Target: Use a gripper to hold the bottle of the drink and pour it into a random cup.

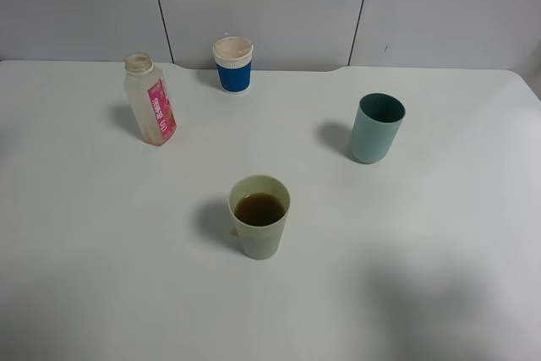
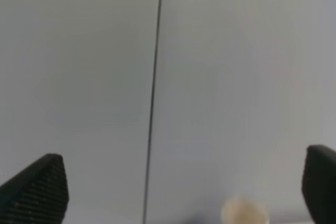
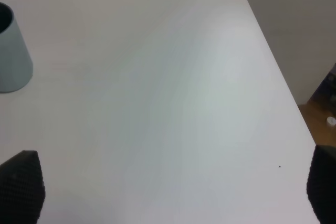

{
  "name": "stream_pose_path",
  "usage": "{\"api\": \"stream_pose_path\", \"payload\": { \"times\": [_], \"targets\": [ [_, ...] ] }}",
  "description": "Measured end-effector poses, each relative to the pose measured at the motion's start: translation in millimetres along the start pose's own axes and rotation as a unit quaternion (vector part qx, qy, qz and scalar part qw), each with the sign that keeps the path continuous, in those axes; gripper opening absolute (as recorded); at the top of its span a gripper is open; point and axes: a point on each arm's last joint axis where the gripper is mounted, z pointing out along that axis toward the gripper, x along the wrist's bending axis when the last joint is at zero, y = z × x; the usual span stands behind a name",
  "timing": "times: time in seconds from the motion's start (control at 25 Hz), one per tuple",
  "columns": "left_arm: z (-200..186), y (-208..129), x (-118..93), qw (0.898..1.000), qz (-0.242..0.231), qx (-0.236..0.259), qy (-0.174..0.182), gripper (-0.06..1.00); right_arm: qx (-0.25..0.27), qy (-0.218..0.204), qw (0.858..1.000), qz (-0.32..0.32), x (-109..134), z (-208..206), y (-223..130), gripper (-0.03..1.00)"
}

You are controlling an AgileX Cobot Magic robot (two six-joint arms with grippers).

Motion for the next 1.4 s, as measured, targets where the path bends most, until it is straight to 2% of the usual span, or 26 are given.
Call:
{"api": "stream_pose_path", "payload": {
  "times": [0.36,0.64,1.12,1.4],
  "targets": [
    [-50,5,2,0.998,0.036,0.051,0.027,0.85,0.000,0.000,1.000,0.000,0,0,0,1.00],
    [-86,-2,9,0.991,0.061,0.105,0.063,0.85,0.000,0.000,1.000,0.000,0,0,0,1.00],
    [-127,-12,12,0.984,0.030,0.153,0.085,0.85,0.000,0.000,1.000,0.000,0,0,0,1.00],
    [-145,-12,13,0.975,0.018,0.199,0.100,0.85,0.000,0.000,1.000,0.000,0,0,0,1.00]
  ]
}}
